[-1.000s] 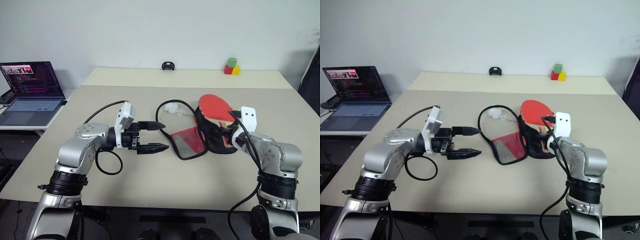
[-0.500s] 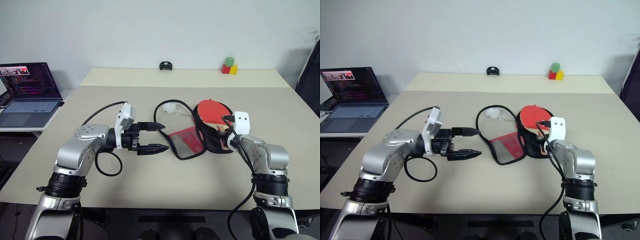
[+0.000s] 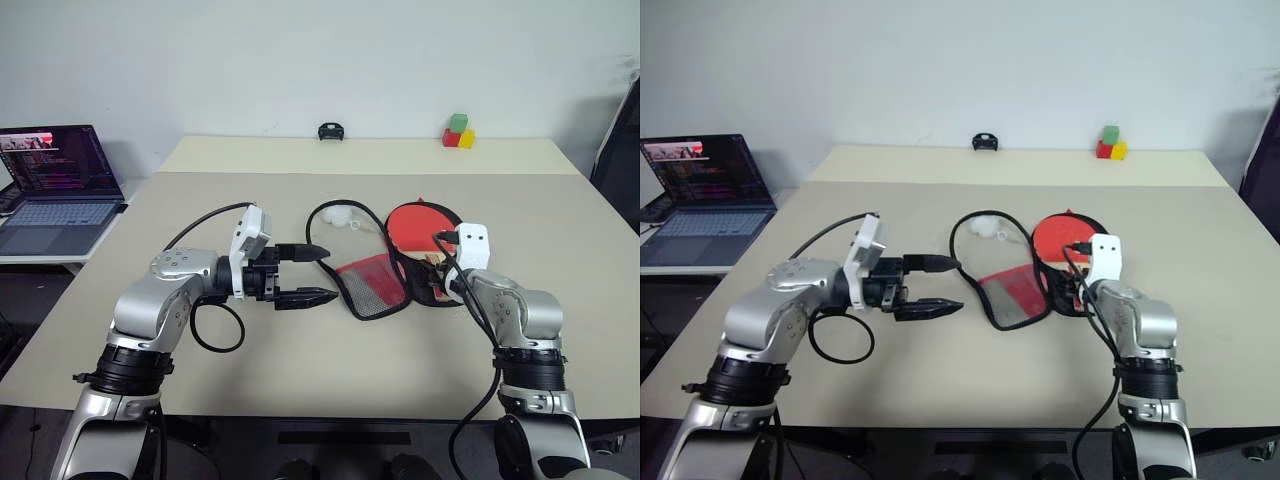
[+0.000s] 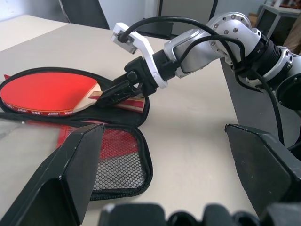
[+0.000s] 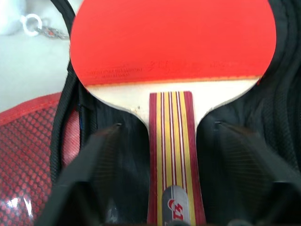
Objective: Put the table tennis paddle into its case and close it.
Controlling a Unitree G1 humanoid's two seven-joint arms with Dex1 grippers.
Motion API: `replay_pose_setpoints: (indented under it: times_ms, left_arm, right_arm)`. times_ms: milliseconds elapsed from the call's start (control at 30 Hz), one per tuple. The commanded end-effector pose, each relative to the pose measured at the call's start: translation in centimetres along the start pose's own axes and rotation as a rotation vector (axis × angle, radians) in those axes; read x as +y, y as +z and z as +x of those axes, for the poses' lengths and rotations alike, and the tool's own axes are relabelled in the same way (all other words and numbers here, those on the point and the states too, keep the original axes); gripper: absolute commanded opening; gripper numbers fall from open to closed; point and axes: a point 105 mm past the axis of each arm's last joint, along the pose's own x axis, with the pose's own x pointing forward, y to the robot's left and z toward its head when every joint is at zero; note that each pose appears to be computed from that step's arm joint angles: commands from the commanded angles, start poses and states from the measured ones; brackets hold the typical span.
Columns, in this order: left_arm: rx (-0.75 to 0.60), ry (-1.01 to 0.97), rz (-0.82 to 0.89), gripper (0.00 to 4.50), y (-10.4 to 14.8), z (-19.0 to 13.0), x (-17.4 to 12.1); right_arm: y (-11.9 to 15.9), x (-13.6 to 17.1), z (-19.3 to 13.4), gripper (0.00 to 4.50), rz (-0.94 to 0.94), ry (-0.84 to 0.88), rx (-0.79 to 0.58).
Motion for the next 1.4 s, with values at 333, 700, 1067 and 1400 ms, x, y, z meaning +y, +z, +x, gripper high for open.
replay_pose_setpoints:
  times_ms: [333,700,1067,1400]
  left_arm:
    - [-0.043,0.014,0.041,4.50,1.3,-0.4,-0.1]
    - [-0.044,0.019,0.043,4.50,1.4,-0.5,0.0]
    - [-0.046,0.018,0.042,4.50,1.5,-0.5,-0.1]
    - [-0.044,0.018,0.040,4.50,1.3,-0.4,0.0]
  right_arm:
    - [0.2,-0.8,-0.7,4.47,-0.055,-0.014,-0.047]
    - [-0.6,-1.1,0.1,3.85,-0.148,-0.042,-0.051]
    - [-0.4,-1.3,-0.1,1.07,-0.167,-0.065,-0.072]
    - [-0.7,0.2,-0.5,2.40,-0.127,0.001,-0.059]
